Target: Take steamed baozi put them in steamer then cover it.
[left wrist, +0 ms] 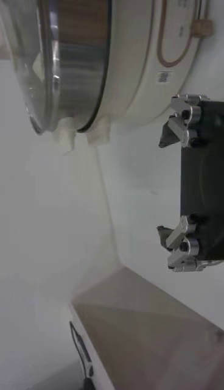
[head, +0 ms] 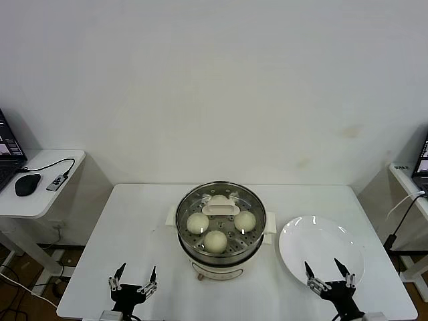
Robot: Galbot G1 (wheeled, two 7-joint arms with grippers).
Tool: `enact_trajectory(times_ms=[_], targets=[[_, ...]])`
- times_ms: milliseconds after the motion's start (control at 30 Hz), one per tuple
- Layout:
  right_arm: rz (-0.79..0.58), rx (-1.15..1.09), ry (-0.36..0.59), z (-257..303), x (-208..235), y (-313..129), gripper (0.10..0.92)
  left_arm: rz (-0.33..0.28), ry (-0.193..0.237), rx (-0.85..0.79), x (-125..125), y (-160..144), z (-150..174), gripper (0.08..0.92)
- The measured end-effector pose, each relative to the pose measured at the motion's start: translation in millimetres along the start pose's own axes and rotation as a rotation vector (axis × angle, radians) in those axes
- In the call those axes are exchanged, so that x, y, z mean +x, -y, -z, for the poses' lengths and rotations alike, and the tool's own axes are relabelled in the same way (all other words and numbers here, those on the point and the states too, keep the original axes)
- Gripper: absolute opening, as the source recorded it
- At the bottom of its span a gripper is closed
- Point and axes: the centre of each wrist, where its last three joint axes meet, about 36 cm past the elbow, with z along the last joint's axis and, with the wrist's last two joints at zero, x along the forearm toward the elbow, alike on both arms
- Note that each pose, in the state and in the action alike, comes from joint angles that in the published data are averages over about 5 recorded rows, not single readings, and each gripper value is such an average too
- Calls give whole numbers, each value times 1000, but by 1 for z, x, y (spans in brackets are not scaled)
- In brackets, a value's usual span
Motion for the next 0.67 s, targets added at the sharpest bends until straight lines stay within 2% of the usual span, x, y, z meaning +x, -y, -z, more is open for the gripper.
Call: enact_trajectory(times_ms=[667], targets=[[1, 58, 25, 1, -2, -6, 823, -20, 8, 5, 2, -5, -5, 823]])
